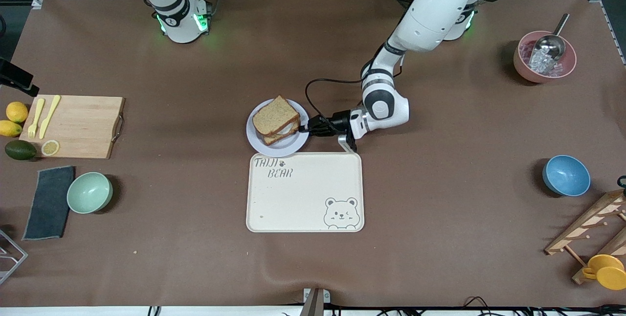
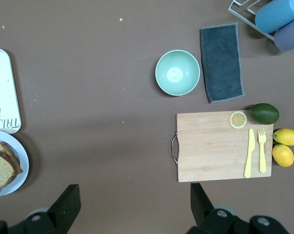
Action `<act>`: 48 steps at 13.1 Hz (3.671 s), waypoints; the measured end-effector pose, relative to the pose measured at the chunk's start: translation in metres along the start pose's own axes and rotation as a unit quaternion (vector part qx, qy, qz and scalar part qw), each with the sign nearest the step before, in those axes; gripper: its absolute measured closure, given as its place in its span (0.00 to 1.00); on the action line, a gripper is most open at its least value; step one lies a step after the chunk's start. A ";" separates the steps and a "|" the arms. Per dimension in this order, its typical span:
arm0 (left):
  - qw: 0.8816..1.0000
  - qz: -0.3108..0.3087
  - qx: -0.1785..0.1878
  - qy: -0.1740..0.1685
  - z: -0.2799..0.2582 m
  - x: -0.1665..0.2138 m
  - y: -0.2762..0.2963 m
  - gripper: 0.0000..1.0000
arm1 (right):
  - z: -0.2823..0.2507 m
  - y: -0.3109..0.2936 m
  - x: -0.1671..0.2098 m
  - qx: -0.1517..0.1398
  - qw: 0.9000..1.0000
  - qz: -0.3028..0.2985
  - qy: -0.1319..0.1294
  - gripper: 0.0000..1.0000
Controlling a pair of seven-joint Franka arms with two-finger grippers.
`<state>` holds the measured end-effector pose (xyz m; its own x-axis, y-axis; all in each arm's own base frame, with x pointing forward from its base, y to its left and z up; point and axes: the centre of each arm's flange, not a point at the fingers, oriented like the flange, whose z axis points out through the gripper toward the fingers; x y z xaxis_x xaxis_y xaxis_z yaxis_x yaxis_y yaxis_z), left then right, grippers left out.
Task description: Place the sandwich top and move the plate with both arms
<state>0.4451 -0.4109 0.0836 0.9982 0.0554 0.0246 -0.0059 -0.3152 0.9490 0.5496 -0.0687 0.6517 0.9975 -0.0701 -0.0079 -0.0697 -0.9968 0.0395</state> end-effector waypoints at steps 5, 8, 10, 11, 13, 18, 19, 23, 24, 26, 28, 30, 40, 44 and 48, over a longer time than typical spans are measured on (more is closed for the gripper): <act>1.000 0.002 0.000 0.000 0.000 0.000 -0.001 0.84 | -0.008 0.002 0.000 0.000 1.000 0.003 0.009 0.00; 1.000 0.009 0.000 0.001 -0.001 0.000 -0.001 0.93 | -0.012 0.002 0.000 0.001 1.000 0.012 0.014 0.00; 1.000 0.010 -0.003 0.005 0.000 0.000 -0.001 0.96 | -0.014 0.002 0.000 0.001 0.999 0.031 0.015 0.00; 1.000 0.010 -0.004 0.006 0.000 0.000 -0.002 0.96 | -0.014 0.004 -0.001 0.002 0.999 0.038 0.015 0.00; 1.000 0.008 -0.005 0.008 0.001 0.000 -0.002 0.96 | -0.015 0.008 -0.001 0.001 0.999 0.046 0.016 0.00; 1.000 0.007 -0.011 0.010 0.006 -0.003 0.001 0.96 | -0.016 0.009 -0.001 0.002 0.999 0.049 0.018 0.00; 1.000 0.007 -0.014 0.009 0.010 -0.006 0.003 0.96 | -0.016 0.009 -0.001 0.002 0.999 0.049 0.018 0.00; 0.999 0.002 -0.034 0.015 0.023 -0.013 0.017 0.96 | -0.016 0.007 -0.001 0.003 0.999 0.047 0.018 0.00; 0.999 0.003 -0.036 0.016 0.024 -0.012 0.020 0.96 | -0.016 0.007 -0.001 0.003 0.999 0.047 0.018 0.00; 0.999 0.004 -0.043 0.018 0.023 -0.009 0.028 0.96 | -0.016 0.007 -0.001 0.003 0.999 0.047 0.018 0.00; 0.998 0.007 -0.051 0.024 0.019 -0.002 0.038 0.96 | -0.016 0.007 -0.001 0.003 0.999 0.047 0.019 0.00; 0.998 0.011 -0.054 0.034 0.009 0.007 0.047 0.96 | -0.019 0.007 0.001 0.003 0.998 0.047 0.030 0.00; 0.994 0.004 -0.054 0.099 -0.059 0.061 0.048 0.96 | -0.023 0.007 0.002 0.004 0.998 0.047 0.034 0.00; 0.991 -0.011 -0.046 0.124 -0.087 0.077 0.031 0.96 | -0.016 0.003 0.001 0.005 0.999 0.044 0.016 0.00; 0.988 -0.021 -0.043 0.145 -0.109 0.091 0.018 0.96 | -0.004 -0.022 -0.015 0.005 0.998 0.020 -0.061 0.00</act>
<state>0.5290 -0.3088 0.1374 0.9384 0.3397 0.0627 0.0170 -0.2266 0.9738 0.5363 -0.0455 0.6552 0.9852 -0.1138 -0.1286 -0.1106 -0.9934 0.0313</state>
